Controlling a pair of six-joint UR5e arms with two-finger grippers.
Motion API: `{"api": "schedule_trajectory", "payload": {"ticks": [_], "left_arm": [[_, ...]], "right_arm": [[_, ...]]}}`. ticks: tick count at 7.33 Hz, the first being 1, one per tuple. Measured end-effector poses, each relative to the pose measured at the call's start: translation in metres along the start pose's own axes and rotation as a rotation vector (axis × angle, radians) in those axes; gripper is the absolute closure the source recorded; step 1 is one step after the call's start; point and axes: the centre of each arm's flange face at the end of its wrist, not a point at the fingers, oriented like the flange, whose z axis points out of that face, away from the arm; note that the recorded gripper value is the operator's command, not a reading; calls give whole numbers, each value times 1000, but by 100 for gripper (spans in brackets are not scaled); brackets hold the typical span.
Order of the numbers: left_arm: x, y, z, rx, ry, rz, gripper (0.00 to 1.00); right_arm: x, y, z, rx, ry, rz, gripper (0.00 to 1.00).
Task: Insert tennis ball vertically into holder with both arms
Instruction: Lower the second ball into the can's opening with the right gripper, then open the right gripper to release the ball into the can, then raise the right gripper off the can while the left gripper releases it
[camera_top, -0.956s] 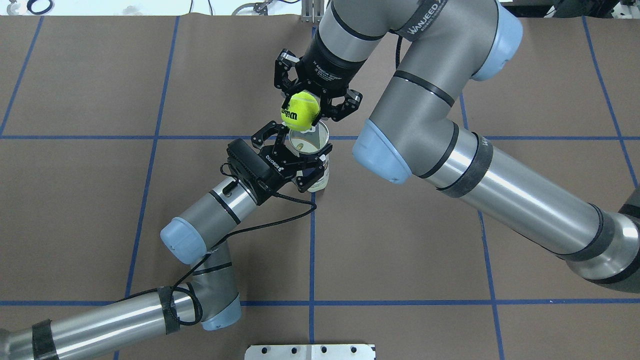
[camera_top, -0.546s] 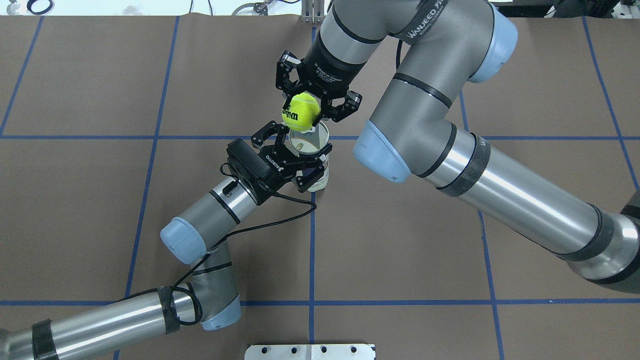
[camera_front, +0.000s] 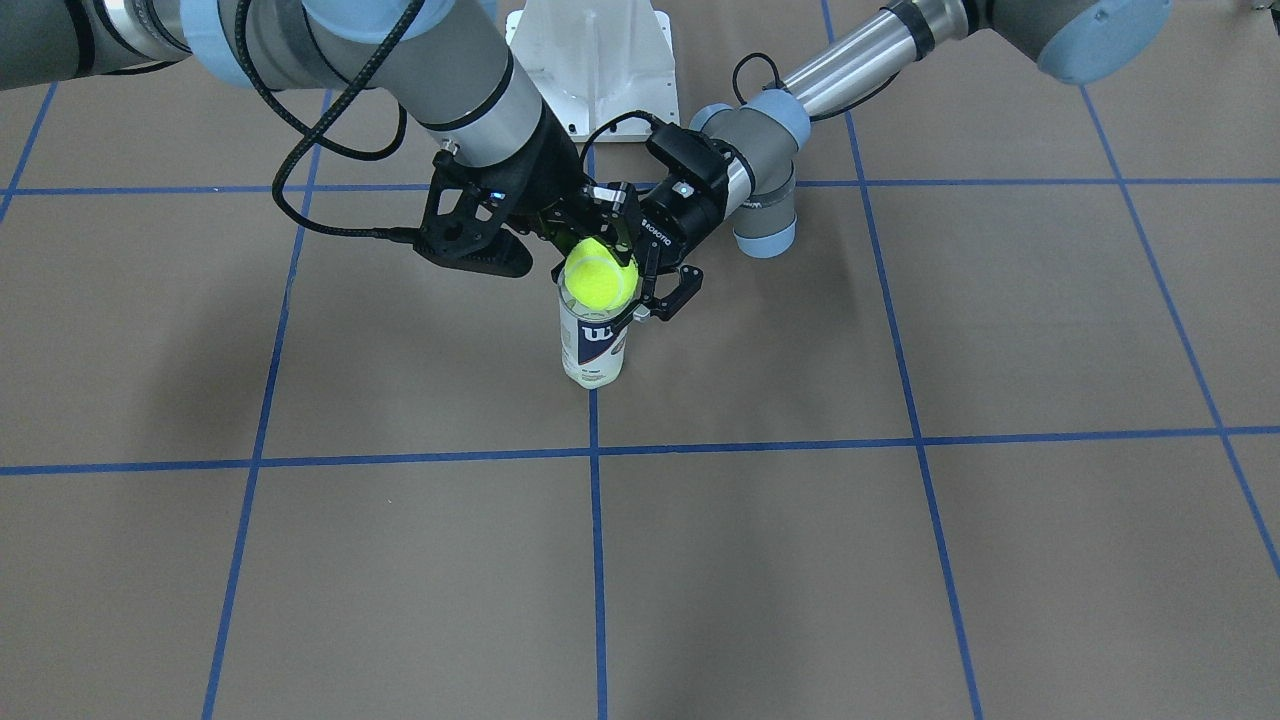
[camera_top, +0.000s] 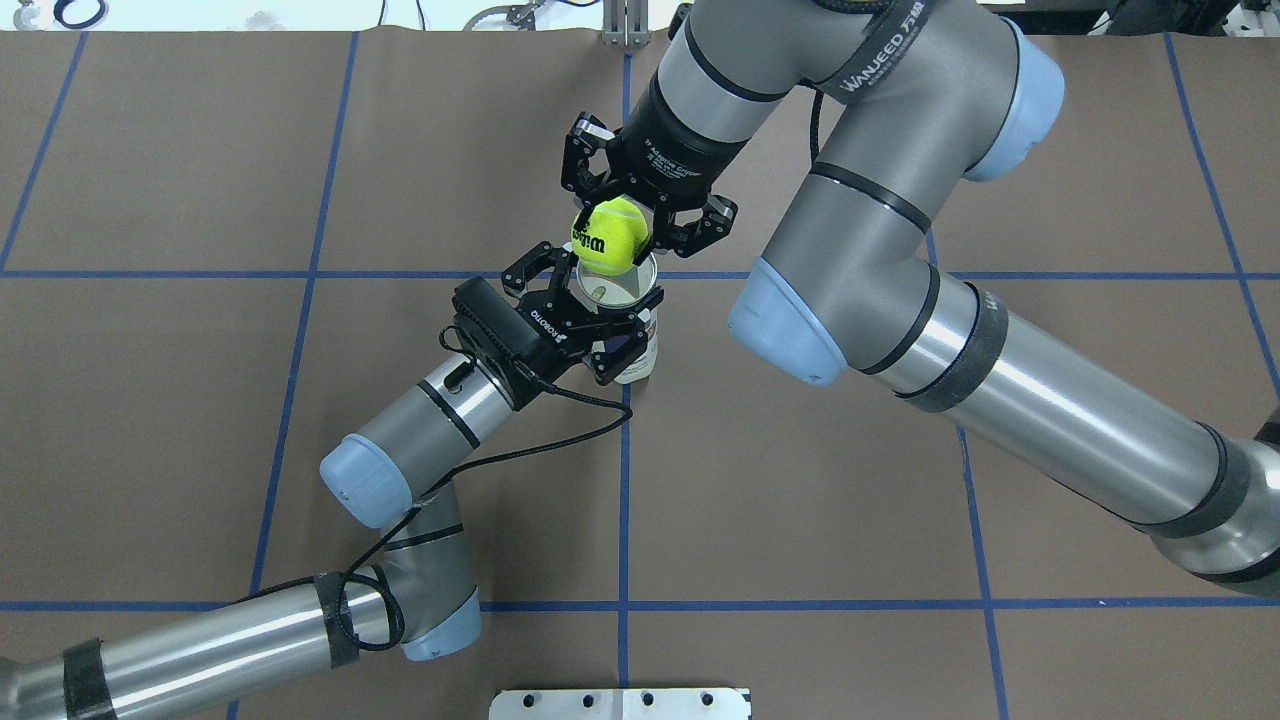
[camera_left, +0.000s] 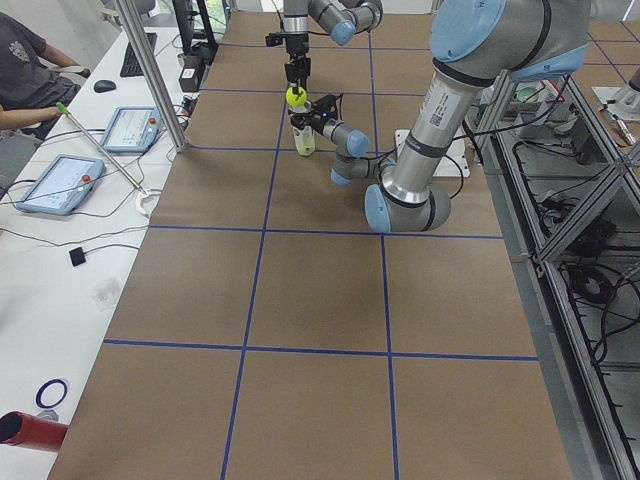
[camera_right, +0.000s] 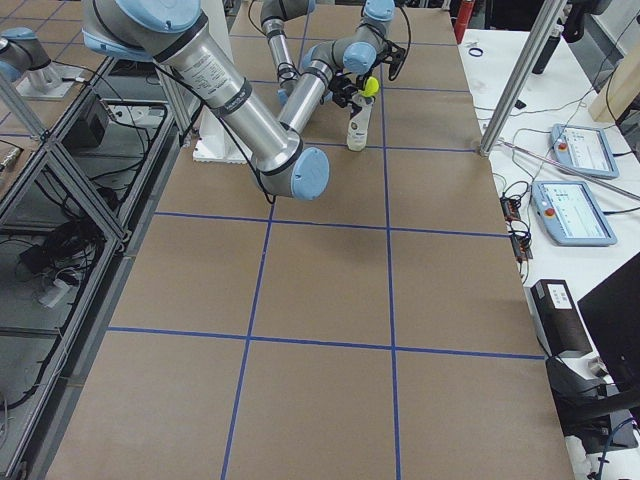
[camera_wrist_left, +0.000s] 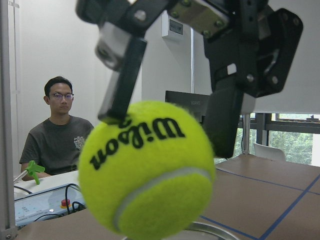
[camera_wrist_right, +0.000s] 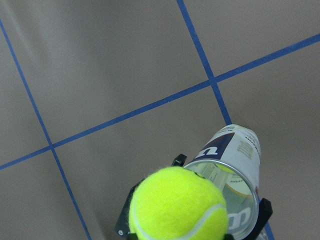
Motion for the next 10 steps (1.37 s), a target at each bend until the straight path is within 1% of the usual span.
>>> {"api": "schedule_trajectory", "payload": {"ticks": [1, 2, 5, 6, 8, 10], "left_arm": [[0, 0, 0, -1, 0, 0, 13], [1, 0, 0, -1, 0, 1, 13], [1, 0, 0, -1, 1, 0, 13], [1, 0, 1, 0, 1, 0, 0], [6, -7, 5, 13, 4, -10, 0], [10, -20, 10, 37, 8, -22, 0]], "right_arm": [[3, -1, 4, -1, 7, 4, 32], [5, -1, 6, -2, 10, 5, 3], [5, 2, 8, -5, 11, 4, 2], [5, 3, 7, -7, 9, 3, 2], [9, -2, 6, -1, 12, 6, 2], [16, -16, 1, 16, 14, 13, 2]]}}
